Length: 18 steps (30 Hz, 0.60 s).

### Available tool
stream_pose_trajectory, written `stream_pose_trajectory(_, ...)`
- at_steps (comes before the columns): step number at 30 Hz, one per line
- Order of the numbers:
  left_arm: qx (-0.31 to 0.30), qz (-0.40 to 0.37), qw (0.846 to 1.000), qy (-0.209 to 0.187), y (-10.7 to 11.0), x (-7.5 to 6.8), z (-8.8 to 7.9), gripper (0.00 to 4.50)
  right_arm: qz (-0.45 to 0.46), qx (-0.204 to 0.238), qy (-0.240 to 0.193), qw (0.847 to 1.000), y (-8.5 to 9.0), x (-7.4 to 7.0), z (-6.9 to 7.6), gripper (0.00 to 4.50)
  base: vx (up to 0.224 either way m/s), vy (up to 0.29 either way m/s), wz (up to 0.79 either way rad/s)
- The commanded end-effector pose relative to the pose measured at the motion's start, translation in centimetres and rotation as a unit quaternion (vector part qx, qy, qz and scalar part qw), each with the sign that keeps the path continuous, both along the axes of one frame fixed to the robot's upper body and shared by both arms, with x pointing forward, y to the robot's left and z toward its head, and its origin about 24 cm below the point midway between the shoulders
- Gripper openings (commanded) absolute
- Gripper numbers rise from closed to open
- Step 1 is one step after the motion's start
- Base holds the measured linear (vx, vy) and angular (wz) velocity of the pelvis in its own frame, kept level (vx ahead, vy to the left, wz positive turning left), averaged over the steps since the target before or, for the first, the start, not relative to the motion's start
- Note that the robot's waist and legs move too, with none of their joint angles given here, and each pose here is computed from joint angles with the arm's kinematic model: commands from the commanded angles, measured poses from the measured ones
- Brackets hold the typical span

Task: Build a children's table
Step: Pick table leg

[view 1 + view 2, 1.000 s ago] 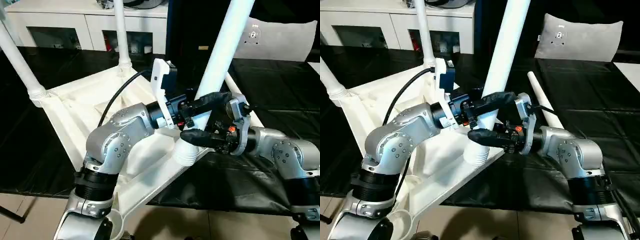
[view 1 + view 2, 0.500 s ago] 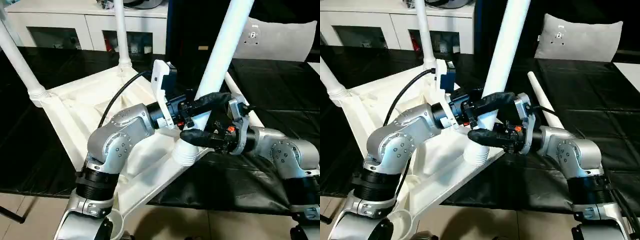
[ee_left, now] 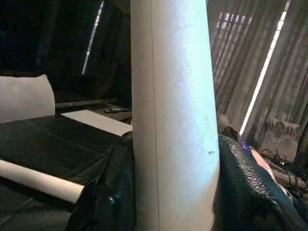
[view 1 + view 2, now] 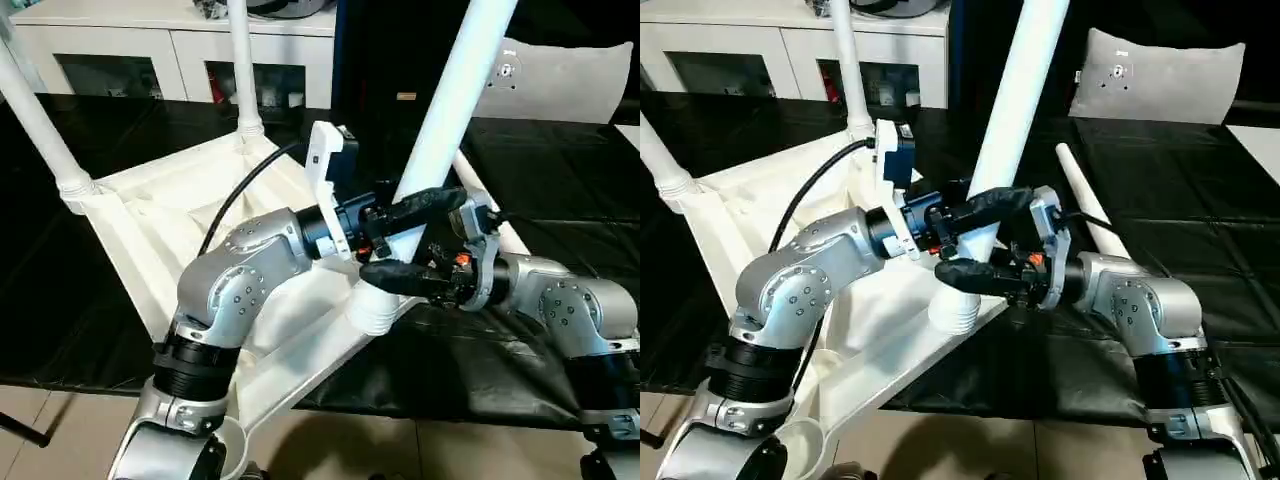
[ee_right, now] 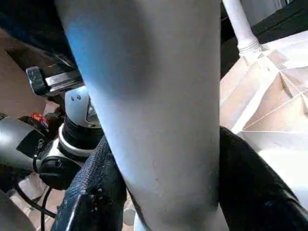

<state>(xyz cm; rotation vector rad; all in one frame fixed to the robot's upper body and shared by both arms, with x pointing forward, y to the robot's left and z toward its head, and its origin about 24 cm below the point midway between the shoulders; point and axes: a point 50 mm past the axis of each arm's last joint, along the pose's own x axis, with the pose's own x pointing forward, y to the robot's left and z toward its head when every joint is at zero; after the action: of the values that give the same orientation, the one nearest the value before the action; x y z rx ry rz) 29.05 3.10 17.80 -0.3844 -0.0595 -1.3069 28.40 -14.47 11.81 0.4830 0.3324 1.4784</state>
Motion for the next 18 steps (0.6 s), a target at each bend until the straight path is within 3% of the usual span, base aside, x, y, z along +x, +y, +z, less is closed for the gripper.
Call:
stream_pose_trajectory(1,-0.001,-0.006,1.000,-0.020,-0.3,-0.1,1.0,1.86,-0.013,-0.021,0.006,1.000,-0.1,0.2,-0.2,2.10,0.000,0.000,0.00)
stream_pose_trajectory(5,-0.016,-0.010,1.000,-0.002,-0.5,-0.1,1.0,1.86,-0.023,-0.032,0.011,0.999,-0.1,0.2,-0.5,2.07,0.000,0.000,0.00)
stream_pose_trajectory(6,-0.039,-0.033,0.999,0.009,-0.5,-0.6,1.3,2.56,-0.023,-0.031,0.007,0.999,0.1,0.1,-0.6,2.04,0.000,0.000,0.00)
stream_pose_trajectory(8,-0.069,-0.070,0.995,0.022,-0.6,-1.4,1.7,2.56,-0.026,-0.027,0.004,0.999,0.3,0.1,-0.6,2.03,0.000,0.000,0.00)
stream_pose_trajectory(10,-0.072,-0.099,0.992,0.020,-0.8,-2.1,1.8,2.92,-0.027,-0.025,0.005,0.999,0.5,0.0,-0.8,1.97,0.000,0.000,0.00)
stream_pose_trajectory(18,0.018,-0.123,0.992,-0.009,-2.2,-3.5,0.2,3.51,-0.041,-0.037,0.012,0.998,1.3,-0.6,-1.9,1.96,0.000,0.000,0.00)
